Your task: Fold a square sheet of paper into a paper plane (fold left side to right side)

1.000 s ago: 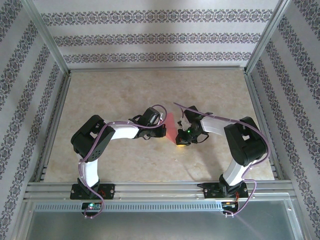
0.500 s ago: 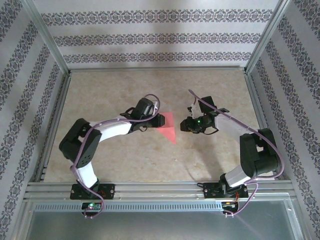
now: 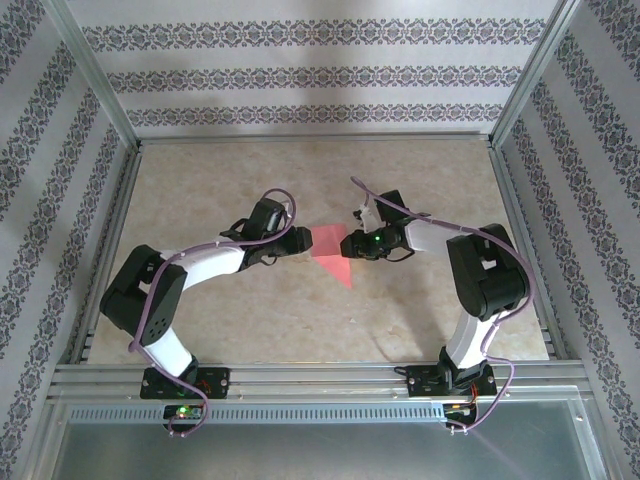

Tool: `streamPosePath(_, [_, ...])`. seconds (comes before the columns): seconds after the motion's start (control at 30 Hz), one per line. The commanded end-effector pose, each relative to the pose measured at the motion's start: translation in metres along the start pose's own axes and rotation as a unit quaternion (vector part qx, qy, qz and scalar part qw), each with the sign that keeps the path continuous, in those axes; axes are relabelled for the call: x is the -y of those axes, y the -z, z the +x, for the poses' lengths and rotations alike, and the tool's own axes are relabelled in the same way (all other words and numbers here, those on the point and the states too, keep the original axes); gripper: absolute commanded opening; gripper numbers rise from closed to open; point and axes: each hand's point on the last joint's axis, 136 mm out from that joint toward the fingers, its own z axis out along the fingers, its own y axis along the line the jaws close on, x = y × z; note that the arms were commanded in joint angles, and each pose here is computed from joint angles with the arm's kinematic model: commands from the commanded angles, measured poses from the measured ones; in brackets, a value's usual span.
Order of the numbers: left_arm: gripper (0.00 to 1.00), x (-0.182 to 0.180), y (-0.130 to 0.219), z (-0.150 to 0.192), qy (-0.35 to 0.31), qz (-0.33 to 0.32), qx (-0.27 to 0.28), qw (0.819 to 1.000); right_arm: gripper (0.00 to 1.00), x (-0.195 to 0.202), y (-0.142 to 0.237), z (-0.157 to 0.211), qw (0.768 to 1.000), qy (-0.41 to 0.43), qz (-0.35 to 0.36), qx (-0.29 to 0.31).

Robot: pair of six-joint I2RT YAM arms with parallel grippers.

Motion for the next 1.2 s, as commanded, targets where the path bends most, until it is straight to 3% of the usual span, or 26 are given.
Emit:
streamPosePath(0.0, [0.41,-0.007,-0.010,0.001,0.038,0.005,-0.014,0.999,0.32,-0.008,-0.004,-0.005,1.000,0.019,-0.011,0.002])
streamPosePath(0.07, [0.41,-0.008,-0.015,0.002,0.051,0.009,-0.022,0.998,0.27,-0.006,-0.003,-0.002,1.000,0.018,-0.003,0.002])
streamPosePath(0.23, [0.41,-0.004,-0.026,-0.001,0.064,0.020,-0.032,0.997,0.00,-0.007,0.009,-0.003,1.000,0.017,0.007,0.009])
streamPosePath(0.77, [0.42,0.020,-0.057,-0.013,0.068,0.079,-0.053,0.993,0.00,-0.022,0.039,-0.007,0.999,0.012,-0.014,0.044])
streamPosePath(1.17, [0.18,0.023,-0.074,-0.020,0.062,0.092,-0.050,0.993,0.00,-0.019,0.040,-0.004,0.999,0.006,-0.012,0.045])
